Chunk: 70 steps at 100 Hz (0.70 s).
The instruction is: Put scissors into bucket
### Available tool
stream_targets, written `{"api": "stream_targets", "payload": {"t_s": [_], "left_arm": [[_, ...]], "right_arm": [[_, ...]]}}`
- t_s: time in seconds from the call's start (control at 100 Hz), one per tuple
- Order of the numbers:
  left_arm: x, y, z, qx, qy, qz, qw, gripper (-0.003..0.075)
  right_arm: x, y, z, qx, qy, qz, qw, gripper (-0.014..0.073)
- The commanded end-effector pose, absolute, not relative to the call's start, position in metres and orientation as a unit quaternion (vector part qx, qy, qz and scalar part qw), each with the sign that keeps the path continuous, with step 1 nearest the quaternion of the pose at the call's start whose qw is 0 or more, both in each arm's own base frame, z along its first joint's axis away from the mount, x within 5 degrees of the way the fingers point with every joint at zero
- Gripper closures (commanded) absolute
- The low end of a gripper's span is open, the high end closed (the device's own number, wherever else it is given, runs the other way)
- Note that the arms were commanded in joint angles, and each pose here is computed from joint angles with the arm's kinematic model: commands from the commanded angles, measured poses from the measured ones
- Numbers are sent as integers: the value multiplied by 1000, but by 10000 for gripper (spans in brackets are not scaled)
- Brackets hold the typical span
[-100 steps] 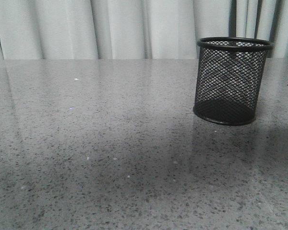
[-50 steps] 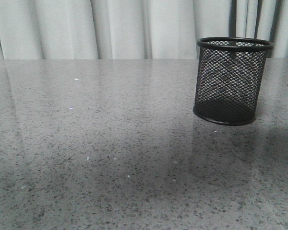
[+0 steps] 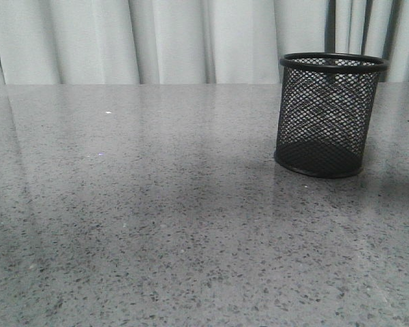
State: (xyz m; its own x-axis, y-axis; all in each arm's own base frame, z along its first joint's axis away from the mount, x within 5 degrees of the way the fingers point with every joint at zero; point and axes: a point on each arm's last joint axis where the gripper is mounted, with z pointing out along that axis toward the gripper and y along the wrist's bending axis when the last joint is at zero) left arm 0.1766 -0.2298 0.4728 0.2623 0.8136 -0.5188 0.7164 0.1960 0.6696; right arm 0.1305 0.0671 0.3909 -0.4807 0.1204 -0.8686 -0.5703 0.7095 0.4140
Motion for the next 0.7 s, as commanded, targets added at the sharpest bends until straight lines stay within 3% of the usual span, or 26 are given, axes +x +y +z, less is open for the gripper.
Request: {"api": "stream_targets", "payload": {"t_s": [0.0,0.26,0.69], "left_arm": [[180,-197,507,571,606,61,551,302],[180,-124,526,487,672,113,546,302],[139,-79,553,438,656,119,603,302]], "right_arm": [[137,63,406,-124,771,335,527,640],[158,51,427,-130,831,226,491,640],[208,51,430,-164,905,196,341,640]]}}
